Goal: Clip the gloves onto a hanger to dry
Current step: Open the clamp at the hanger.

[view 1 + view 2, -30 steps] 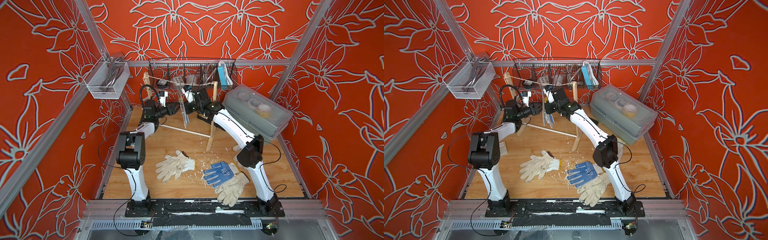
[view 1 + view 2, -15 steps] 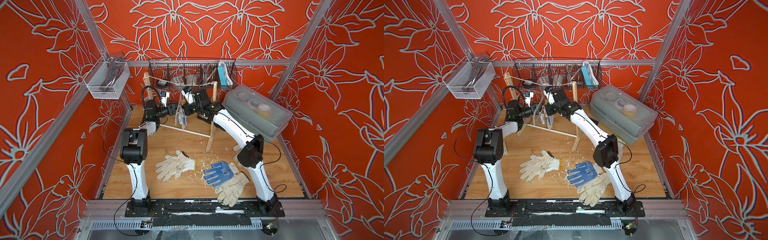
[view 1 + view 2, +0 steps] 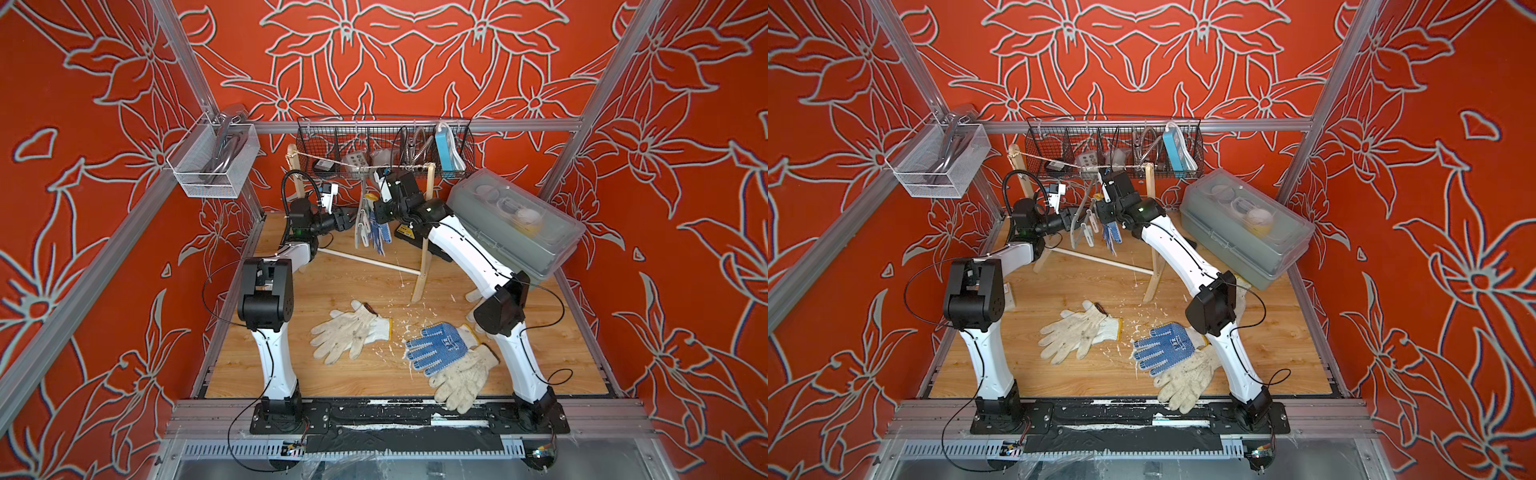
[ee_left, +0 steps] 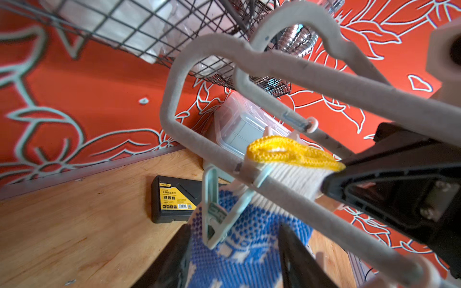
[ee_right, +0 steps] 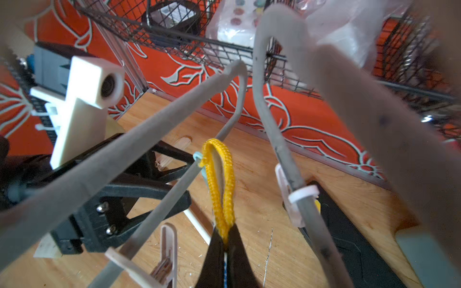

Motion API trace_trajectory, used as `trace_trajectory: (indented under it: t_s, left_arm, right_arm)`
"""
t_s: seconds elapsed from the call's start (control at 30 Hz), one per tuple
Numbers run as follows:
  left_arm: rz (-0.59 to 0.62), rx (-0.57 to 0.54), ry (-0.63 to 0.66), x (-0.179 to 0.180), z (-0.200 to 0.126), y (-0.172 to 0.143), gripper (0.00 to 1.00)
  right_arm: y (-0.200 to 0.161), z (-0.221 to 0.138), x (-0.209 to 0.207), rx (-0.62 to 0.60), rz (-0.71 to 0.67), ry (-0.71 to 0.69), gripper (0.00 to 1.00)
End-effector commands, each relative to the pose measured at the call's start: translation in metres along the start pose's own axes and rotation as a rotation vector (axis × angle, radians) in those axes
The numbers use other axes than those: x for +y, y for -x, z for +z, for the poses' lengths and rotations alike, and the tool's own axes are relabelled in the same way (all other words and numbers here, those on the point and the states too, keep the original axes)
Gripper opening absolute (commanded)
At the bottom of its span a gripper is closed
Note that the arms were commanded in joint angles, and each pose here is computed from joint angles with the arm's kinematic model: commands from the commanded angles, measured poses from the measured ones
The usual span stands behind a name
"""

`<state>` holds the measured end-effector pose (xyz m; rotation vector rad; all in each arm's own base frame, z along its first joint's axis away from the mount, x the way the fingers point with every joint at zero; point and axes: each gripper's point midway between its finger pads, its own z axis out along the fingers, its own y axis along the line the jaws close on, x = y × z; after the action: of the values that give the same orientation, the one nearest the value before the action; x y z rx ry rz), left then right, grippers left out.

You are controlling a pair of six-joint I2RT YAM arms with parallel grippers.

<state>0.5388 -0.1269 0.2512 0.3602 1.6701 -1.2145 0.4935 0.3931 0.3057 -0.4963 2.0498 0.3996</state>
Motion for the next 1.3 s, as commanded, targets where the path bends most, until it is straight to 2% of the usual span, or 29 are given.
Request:
trace_trajectory:
  t_s: [0.0,0.17,0.27,0.4,0.83,1.27]
  left_arm:
    - [0.067,-0.02,-0.017,-0.018,-0.004,0.021,0.56]
    - [0.069,-0.003,-0.017,-0.021,-0.006,0.017,0.56]
    - [0.076,0.008,-0.016,-0.024,-0.006,0.016,0.57]
    - [0.077,0.02,-0.01,-0.022,-0.007,0.015,0.58]
    - [0.054,0.031,-0.064,-0.027,-0.009,0.021,0.6]
    - [-0.013,0.033,-0.151,-0.035,-0.009,0.023,0.53]
  right_arm:
    - [0.001,0.009,-0.012,-0.018,0.029,-0.081,0.0]
    - [0.007,0.019,0.002,-0.057,0.026,-0.041,0.0]
    - [0.008,0.023,0.017,-0.067,0.023,0.032,0.0]
    - [0.007,0.024,0.037,-0.069,0.009,0.122,0.0]
    - [-0.001,0.021,0.068,-0.045,-0.017,0.306,0.0]
    - [-0.009,0.015,0.08,-0.01,-0.013,0.401,0.0]
